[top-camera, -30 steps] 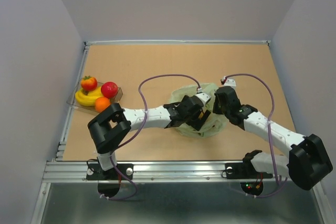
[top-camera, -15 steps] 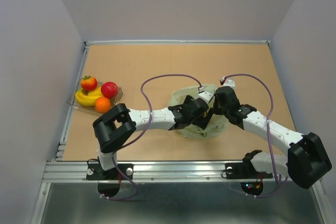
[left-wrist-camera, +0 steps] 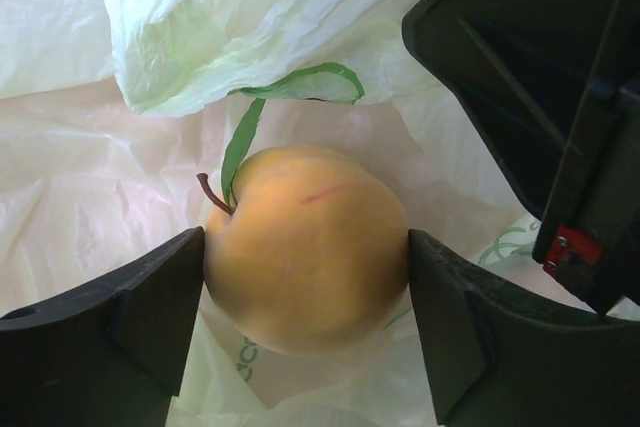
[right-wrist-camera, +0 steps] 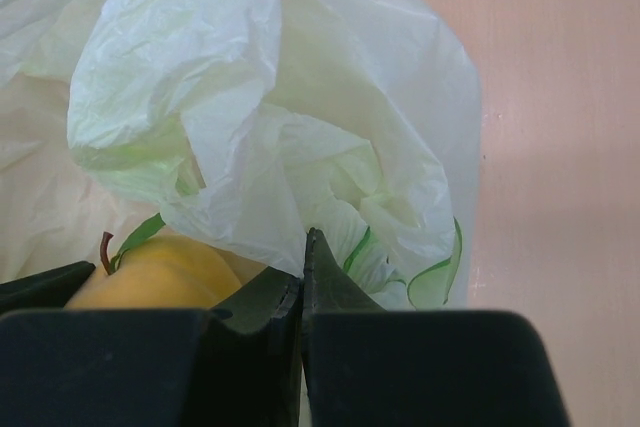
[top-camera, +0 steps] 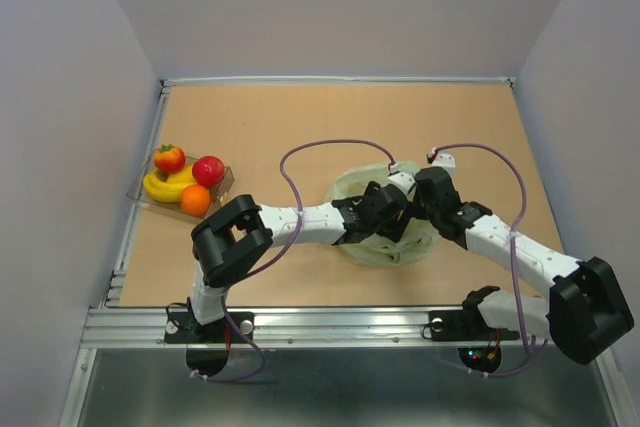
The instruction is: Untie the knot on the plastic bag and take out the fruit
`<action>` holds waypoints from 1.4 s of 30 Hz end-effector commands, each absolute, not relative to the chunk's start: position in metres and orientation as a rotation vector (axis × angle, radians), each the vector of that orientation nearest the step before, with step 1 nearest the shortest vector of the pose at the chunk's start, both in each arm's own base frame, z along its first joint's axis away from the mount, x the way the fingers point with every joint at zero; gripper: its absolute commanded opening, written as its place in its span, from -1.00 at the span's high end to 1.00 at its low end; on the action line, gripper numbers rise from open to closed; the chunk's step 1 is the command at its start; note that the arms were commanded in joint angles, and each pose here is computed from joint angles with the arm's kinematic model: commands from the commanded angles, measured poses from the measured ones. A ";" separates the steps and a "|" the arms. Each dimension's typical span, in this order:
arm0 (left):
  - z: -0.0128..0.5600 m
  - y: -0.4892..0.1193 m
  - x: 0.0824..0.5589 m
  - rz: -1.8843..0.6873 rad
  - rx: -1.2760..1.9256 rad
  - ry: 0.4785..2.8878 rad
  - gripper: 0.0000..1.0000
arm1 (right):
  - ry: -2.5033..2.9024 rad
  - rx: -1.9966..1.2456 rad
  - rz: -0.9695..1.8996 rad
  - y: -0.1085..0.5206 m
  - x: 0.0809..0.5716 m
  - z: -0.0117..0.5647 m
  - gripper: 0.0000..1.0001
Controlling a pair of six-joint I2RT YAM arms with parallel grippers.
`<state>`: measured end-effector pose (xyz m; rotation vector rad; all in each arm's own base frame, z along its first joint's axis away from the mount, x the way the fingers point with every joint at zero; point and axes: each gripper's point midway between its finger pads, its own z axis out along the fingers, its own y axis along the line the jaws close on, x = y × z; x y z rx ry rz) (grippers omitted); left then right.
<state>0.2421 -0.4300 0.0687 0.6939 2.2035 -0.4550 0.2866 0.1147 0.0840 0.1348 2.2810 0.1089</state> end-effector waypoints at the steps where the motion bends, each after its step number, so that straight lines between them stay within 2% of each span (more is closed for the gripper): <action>1: 0.082 -0.423 0.257 -0.421 0.610 2.191 -0.38 | 2.235 0.142 0.172 0.123 0.287 0.095 0.99; 2: 0.088 -0.420 0.260 -0.413 0.595 2.178 -0.21 | 2.233 0.141 0.170 0.123 0.288 0.096 0.99; 7: 0.151 -0.409 0.271 -0.452 0.529 2.075 0.05 | 2.224 0.143 0.149 0.120 0.290 0.098 0.99; 15: 0.253 -0.372 0.292 -0.538 0.406 1.931 0.07 | 2.220 0.139 0.106 0.117 0.295 0.099 0.99; 19: 0.299 -0.327 0.311 -0.532 0.274 1.872 0.07 | 2.225 0.141 0.099 0.117 0.296 0.097 0.99; 22: 0.308 -0.266 0.338 -0.419 0.117 1.882 0.06 | 2.225 0.146 0.100 0.117 0.297 0.097 0.99; 25: 0.293 -0.162 0.370 -0.172 -0.144 1.930 0.05 | 2.227 0.133 0.101 0.119 0.299 0.098 0.99; 28: 0.287 -0.094 0.374 -0.062 -0.331 1.943 0.05 | 2.222 0.127 0.102 0.120 0.300 0.100 0.99; 33: 0.261 0.035 0.355 0.216 -0.667 1.924 0.01 | 2.222 0.107 0.104 0.122 0.302 0.103 0.99; 37: 0.245 0.087 0.339 0.337 -0.813 1.889 -0.04 | 2.231 0.074 0.119 0.126 0.302 0.102 0.99; 42: 0.220 0.118 0.329 0.376 -0.926 1.887 -0.08 | 2.235 0.022 0.139 0.132 0.303 0.108 0.99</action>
